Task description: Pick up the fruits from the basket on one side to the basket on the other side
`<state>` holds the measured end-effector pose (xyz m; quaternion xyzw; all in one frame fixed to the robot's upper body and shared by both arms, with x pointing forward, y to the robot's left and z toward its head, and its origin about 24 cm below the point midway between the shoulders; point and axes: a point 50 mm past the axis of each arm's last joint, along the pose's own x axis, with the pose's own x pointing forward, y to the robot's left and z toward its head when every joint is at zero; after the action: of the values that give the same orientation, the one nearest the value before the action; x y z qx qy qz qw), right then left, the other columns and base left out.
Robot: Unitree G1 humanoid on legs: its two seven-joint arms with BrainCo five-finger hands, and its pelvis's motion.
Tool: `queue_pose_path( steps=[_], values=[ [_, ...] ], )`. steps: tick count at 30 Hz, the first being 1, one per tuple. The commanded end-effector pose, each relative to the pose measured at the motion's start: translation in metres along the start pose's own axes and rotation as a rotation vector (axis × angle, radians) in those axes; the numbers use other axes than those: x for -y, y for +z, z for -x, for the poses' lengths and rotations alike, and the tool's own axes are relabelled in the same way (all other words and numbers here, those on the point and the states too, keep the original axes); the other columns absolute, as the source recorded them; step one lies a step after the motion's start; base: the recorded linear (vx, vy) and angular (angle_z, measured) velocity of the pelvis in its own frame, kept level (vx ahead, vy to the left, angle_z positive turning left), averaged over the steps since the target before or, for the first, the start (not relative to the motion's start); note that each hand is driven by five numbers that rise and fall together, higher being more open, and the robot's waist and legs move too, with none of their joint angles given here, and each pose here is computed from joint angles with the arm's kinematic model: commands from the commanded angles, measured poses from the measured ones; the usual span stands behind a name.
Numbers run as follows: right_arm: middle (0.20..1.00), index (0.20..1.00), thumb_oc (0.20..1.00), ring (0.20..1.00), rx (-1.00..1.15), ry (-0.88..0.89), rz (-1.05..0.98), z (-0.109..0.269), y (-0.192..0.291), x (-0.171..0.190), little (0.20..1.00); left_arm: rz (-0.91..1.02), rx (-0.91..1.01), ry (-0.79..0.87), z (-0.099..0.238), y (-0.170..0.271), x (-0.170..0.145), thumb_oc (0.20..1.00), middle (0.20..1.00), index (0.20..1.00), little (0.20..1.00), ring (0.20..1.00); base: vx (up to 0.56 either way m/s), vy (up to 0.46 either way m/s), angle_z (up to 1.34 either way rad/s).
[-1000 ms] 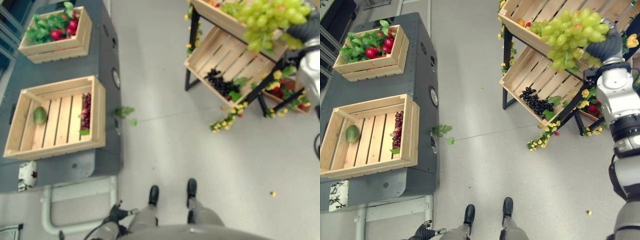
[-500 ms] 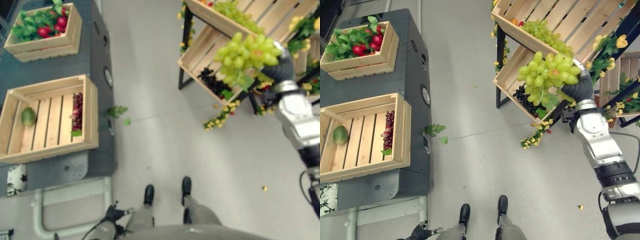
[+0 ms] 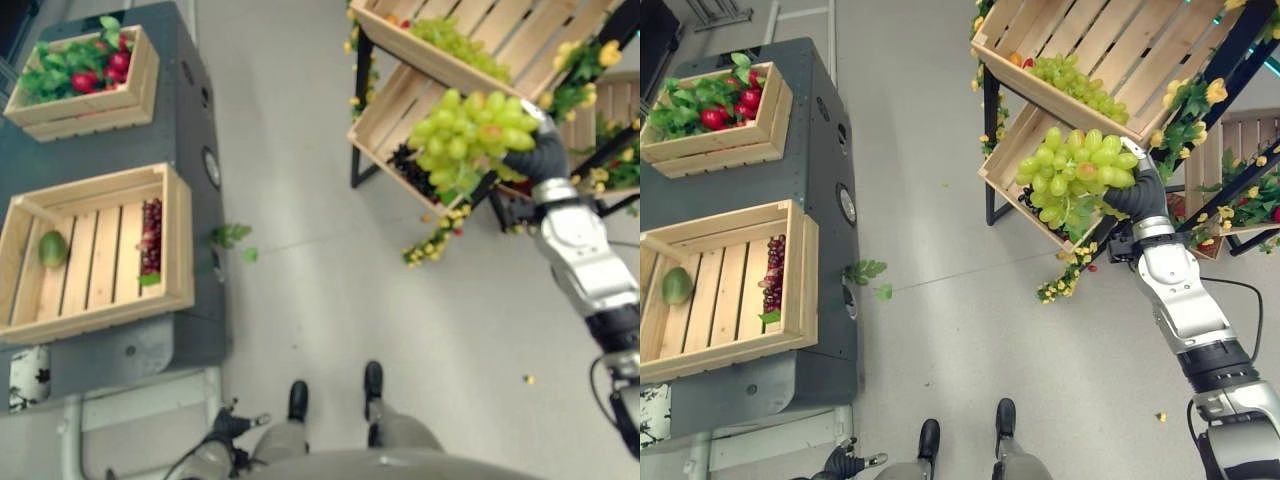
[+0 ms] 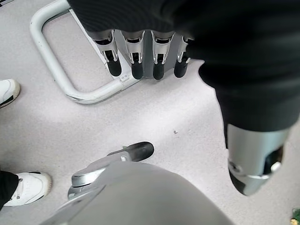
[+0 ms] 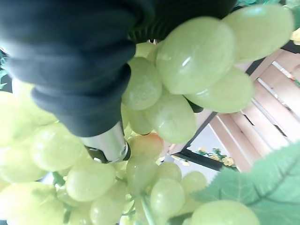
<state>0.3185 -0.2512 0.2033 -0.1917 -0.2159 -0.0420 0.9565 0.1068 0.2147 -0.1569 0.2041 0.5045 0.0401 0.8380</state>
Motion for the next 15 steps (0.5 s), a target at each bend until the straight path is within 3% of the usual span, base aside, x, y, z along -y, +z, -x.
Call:
queue_pose_path(
  steps=[1,7,15],
  values=[
    [0.2,0.2,0.2,0.2,0.191,0.028,-0.038,-0.002,0.037,-0.007,0.2,0.004,-0.132,-0.032,0.011,-0.035,0.019,1.0,1.0,1.0,1.0,1.0,0.0,-0.093,-0.01],
    [0.2,0.2,0.2,0.2,0.196,0.111,-0.054,-0.003,0.042,-0.019,0.2,0.199,-0.242,0.035,0.015,-0.056,0.008,1.0,1.0,1.0,1.0,1.0,-0.02,-0.087,-0.04],
    [0.2,0.2,0.2,0.2,0.191,0.137,-0.084,0.003,0.041,-0.019,0.2,0.32,-0.405,0.053,0.029,-0.091,0.008,1.0,1.0,1.0,1.0,1.0,0.04,-0.11,0.01]
  ],
)
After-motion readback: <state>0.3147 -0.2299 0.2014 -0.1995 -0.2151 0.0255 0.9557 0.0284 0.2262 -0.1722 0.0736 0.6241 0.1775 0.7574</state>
